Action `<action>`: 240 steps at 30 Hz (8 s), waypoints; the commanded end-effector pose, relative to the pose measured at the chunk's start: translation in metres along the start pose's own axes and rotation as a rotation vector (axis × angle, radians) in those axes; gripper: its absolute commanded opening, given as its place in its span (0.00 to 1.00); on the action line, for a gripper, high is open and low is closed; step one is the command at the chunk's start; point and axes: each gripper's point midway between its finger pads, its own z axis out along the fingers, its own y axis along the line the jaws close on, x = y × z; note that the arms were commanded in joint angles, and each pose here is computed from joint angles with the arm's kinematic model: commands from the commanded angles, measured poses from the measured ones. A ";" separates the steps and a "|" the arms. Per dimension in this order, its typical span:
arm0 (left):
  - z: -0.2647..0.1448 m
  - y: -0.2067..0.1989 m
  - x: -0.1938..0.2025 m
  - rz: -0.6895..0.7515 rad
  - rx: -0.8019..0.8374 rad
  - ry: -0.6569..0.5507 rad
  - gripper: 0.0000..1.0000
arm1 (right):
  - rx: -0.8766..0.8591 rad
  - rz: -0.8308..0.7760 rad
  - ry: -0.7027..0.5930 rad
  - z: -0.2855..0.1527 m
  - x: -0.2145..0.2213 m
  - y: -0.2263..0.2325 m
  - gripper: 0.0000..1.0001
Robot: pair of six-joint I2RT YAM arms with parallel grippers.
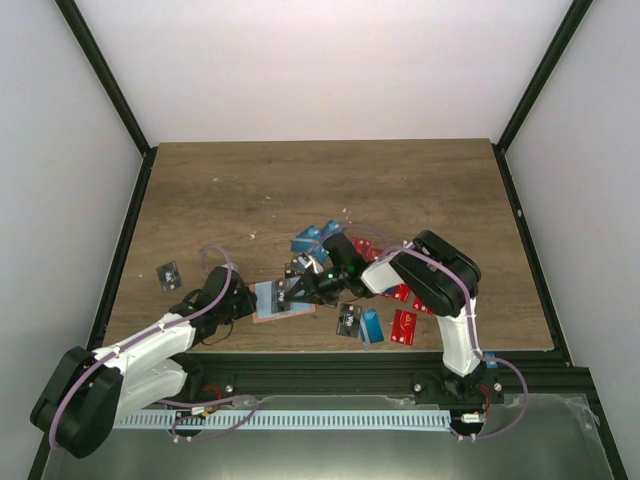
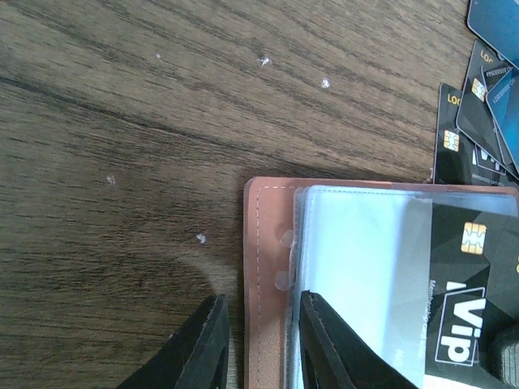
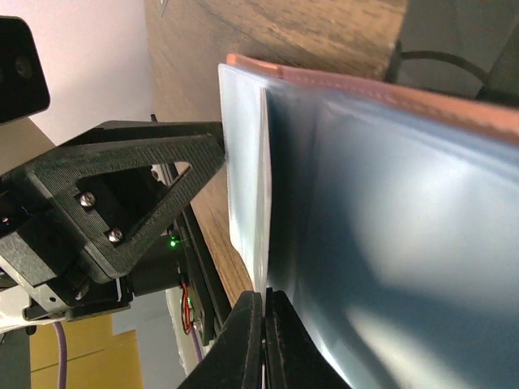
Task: Put the credit cards into the card holder
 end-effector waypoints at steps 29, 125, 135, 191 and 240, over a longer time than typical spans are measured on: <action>0.005 0.002 0.007 0.023 0.008 0.025 0.26 | -0.005 -0.038 0.133 0.023 0.001 0.000 0.01; -0.051 -0.166 0.010 0.385 0.502 0.039 0.41 | 0.636 0.129 -0.403 -0.160 0.082 0.007 0.88; 0.004 -0.250 0.065 0.648 0.575 0.261 0.42 | 0.845 0.229 -0.436 -0.212 0.124 -0.025 0.88; 0.051 -0.191 0.144 0.694 0.263 0.434 0.43 | 0.433 0.202 -0.191 -0.145 0.167 -0.029 0.83; 0.044 -0.148 0.167 0.686 0.212 0.556 0.42 | 0.394 0.384 -0.364 -0.108 0.155 -0.079 0.31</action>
